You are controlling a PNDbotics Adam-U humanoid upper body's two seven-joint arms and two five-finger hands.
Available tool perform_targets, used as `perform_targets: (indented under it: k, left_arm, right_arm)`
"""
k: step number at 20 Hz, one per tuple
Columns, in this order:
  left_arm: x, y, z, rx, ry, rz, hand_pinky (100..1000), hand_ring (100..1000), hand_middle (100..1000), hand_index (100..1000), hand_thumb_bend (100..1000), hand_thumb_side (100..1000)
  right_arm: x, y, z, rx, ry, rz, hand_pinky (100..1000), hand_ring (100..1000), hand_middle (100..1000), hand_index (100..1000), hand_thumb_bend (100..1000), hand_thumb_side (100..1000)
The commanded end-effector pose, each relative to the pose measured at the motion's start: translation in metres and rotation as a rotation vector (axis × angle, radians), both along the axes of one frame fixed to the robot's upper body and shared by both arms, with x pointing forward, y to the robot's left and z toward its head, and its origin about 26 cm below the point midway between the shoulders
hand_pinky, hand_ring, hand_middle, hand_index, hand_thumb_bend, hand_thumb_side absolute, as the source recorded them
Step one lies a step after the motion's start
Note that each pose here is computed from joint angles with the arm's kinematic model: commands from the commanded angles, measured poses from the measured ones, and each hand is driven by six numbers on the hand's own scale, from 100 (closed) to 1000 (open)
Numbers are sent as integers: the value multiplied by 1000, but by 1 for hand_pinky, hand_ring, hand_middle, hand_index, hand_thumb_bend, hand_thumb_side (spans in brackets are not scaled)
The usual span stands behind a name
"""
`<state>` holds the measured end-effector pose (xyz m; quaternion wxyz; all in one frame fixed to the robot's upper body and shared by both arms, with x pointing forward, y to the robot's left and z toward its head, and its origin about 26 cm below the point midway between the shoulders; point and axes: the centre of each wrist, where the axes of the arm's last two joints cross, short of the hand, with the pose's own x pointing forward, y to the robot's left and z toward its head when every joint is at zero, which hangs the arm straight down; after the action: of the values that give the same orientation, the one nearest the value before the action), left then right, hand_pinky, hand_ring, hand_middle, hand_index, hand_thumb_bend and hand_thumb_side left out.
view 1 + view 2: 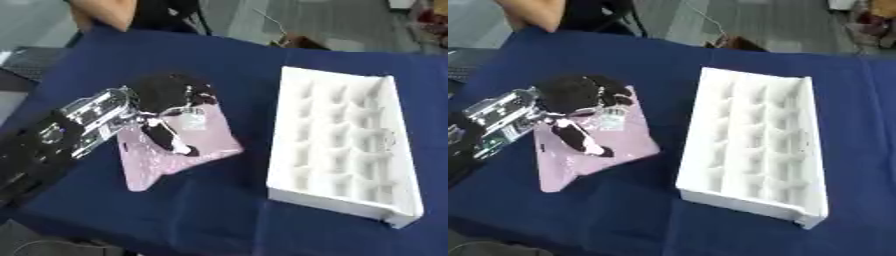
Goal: Pick up objects on the table and place them in the box.
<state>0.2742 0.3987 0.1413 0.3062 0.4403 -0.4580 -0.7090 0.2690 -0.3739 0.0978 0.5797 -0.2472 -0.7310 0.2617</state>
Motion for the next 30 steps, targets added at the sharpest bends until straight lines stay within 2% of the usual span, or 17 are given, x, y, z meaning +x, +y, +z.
perform_targets:
  k: [1,18,23,30]
  left_arm:
    - [0,1,7,26,-23,-9,896,964,926,965,642,683]
    - [-1,-1,-2,73,20,-45,914,963,921,959,597,723]
    - [-2,2,-17,106,42,-30,927,967,919,957,594,768]
    - [-2,5,-29,154,47,-26,930,967,918,956,598,779]
  right_arm:
    - [1,-2,7,-15,-20,8,584,657,767,916,100,793]
    - [1,-1,5,-11,-19,10,584,657,767,917,100,795]
    - [2,0,5,-6,-25,17,587,658,768,916,100,790]
    - [4,1,5,-3,-34,23,589,659,768,916,100,787]
